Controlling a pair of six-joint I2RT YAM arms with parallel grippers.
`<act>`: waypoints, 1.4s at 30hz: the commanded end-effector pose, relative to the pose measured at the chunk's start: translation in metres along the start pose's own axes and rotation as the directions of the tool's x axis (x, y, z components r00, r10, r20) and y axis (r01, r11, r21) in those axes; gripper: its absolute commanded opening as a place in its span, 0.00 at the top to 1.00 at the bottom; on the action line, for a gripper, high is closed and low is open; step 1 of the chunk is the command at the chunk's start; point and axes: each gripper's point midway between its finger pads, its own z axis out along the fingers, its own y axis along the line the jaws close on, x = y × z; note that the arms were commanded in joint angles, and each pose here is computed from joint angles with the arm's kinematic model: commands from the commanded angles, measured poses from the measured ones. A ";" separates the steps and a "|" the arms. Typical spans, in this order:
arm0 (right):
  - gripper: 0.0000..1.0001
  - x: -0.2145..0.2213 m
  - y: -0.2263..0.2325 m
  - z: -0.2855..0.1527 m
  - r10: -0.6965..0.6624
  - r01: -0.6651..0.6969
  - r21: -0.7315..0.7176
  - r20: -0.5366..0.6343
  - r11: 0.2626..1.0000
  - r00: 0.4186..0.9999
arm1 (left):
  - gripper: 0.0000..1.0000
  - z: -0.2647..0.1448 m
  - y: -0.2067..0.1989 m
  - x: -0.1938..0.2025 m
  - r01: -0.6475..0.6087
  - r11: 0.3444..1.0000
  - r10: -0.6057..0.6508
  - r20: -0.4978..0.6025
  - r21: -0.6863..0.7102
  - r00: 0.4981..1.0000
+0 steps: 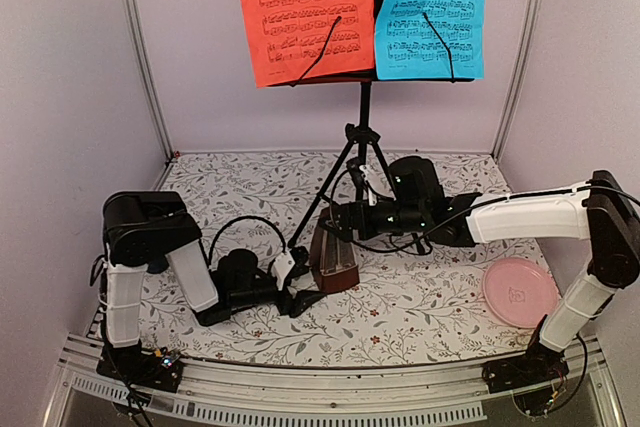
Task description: Set up the instrument practice props
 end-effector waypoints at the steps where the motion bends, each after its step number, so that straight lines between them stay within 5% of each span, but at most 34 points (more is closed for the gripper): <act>1: 0.14 -0.005 0.003 0.005 -0.012 0.012 0.003 0.009 1.000 1.000 | 0.24 0.002 0.000 0.001 -0.022 1.000 0.022 0.001 -0.020 1.000; 9: 0.19 -0.002 0.000 0.006 -0.006 0.006 0.009 0.001 1.000 1.000 | 0.31 -0.001 0.009 0.001 -0.016 0.997 0.016 -0.005 -0.080 1.000; 15: 0.21 0.001 -0.001 0.007 0.008 -0.008 0.013 -0.005 1.000 1.000 | 0.21 -0.004 0.010 -0.002 0.009 0.995 -0.009 0.000 -0.102 1.000; 34: 0.23 0.006 -0.002 0.009 0.011 -0.011 0.009 -0.019 1.000 1.000 | 0.31 -0.007 0.007 -0.005 0.004 0.994 -0.002 0.017 -0.108 1.000; 42: 0.24 0.006 -0.003 0.008 0.012 -0.012 0.015 -0.019 1.000 1.000 | 0.19 -0.002 0.003 -0.011 0.015 0.995 -0.011 0.034 -0.096 0.999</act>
